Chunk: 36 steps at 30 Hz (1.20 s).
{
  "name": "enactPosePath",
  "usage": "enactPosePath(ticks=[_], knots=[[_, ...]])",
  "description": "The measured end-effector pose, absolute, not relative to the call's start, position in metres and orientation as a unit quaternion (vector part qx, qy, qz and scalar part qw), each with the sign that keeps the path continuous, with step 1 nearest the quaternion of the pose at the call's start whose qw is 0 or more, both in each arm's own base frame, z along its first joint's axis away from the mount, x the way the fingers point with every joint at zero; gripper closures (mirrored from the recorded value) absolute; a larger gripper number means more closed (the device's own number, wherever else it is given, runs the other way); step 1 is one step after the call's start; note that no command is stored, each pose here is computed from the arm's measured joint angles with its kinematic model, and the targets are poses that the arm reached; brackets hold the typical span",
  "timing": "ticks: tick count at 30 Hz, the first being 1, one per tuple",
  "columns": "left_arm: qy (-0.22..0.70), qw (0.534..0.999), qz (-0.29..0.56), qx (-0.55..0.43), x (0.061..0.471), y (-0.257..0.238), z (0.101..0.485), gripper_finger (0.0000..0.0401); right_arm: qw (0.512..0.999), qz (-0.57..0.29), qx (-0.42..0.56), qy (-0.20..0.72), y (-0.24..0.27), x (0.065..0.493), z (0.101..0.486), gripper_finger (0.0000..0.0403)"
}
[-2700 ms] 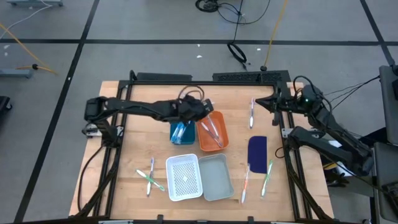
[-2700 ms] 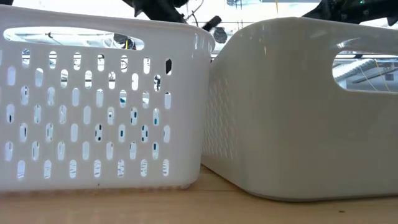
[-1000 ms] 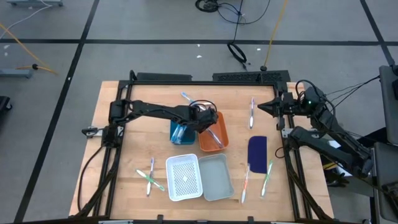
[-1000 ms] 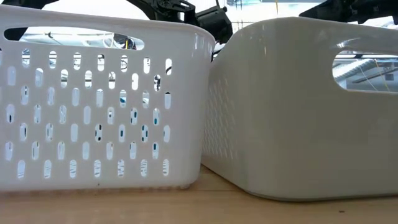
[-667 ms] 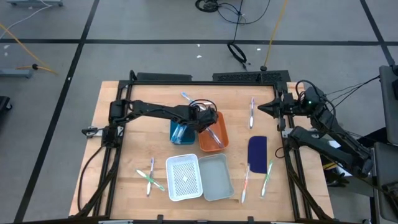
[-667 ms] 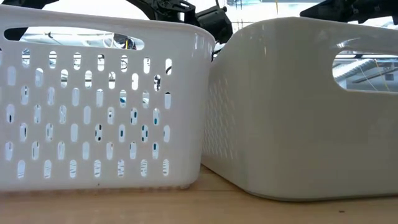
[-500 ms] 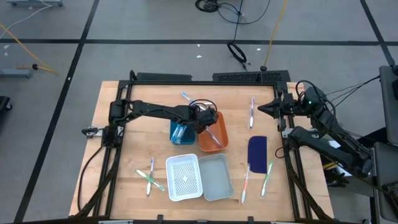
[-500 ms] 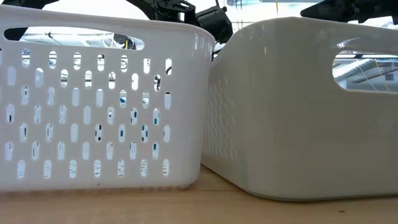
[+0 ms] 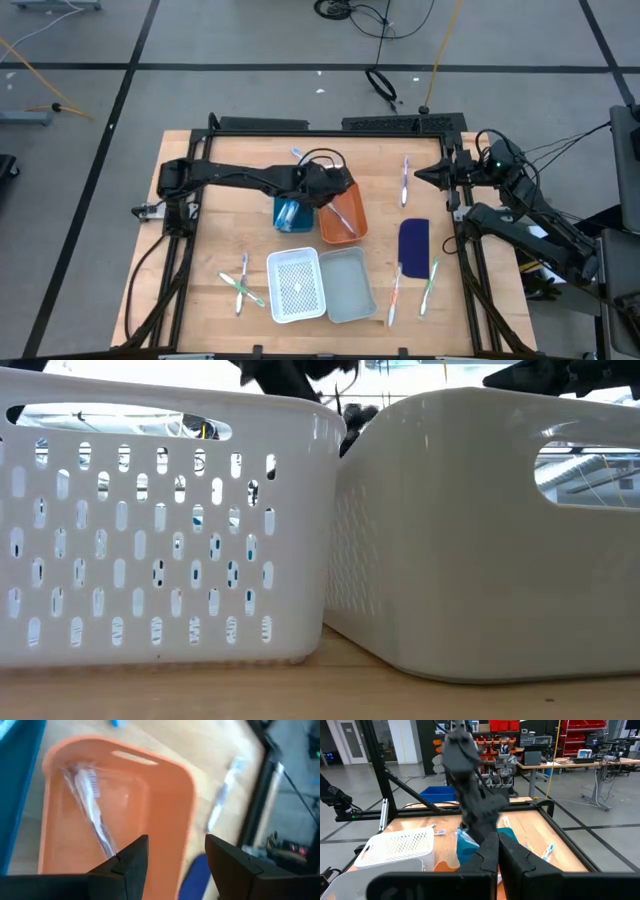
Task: Pick & Place Toothbrushes
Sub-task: Put the violet toothbrush into the orange bin
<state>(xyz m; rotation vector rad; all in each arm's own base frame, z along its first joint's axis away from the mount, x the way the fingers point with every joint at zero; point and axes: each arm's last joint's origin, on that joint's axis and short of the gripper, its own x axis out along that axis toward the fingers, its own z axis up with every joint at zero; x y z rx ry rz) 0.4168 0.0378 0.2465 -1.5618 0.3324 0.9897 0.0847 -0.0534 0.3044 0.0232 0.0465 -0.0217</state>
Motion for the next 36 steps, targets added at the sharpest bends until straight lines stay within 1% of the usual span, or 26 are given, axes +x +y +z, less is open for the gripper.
enactPosePath(ticks=[2, 5, 12, 18, 21, 26, 29, 33, 36], knots=[[0.15, 0.603, 0.414, -0.665, 0.411, 0.029, 0.258, 0.0211, 1.0, -0.011, 0.012, 0.023, -0.053, 0.085, 0.304, 0.0403], [0.164, 0.611, 0.404, -0.661, 0.402, 0.013, 0.271, 0.0218, 1.0, -0.011, 0.012, 0.023, -0.053, 0.085, 0.304, 0.0403], [0.213, 0.605, 0.422, -0.641, 0.369, -0.026, 0.292, 0.0235, 1.0, -0.011, 0.016, 0.024, -0.054, 0.085, 0.304, 0.0403], [0.299, 0.595, 0.421, -0.616, 0.34, -0.053, 0.302, 0.0237, 1.0, -0.012, 0.016, 0.024, -0.054, 0.085, 0.304, 0.0403], [0.331, 0.572, 0.426, -0.618, 0.327, -0.065, 0.306, 0.0237, 1.0, -0.012, 0.016, 0.024, -0.054, 0.085, 0.304, 0.0403], [0.397, 0.508, 0.476, -0.598, 0.305, -0.082, 0.301, 0.0237, 0.999, -0.012, 0.016, 0.024, -0.054, 0.085, 0.304, 0.0403], [0.406, 0.495, 0.494, -0.589, 0.297, -0.091, 0.299, 0.0236, 0.999, -0.012, 0.02, 0.024, -0.054, 0.085, 0.304, 0.0403], [0.443, 0.476, 0.502, -0.57, 0.289, -0.099, 0.284, 0.0235, 0.999, -0.012, 0.029, 0.024, -0.054, 0.085, 0.304, 0.0403], [0.492, 0.431, 0.516, -0.552, 0.279, -0.104, 0.267, 0.0235, 0.999, -0.012, 0.031, 0.026, -0.054, 0.085, 0.304, 0.0403]])
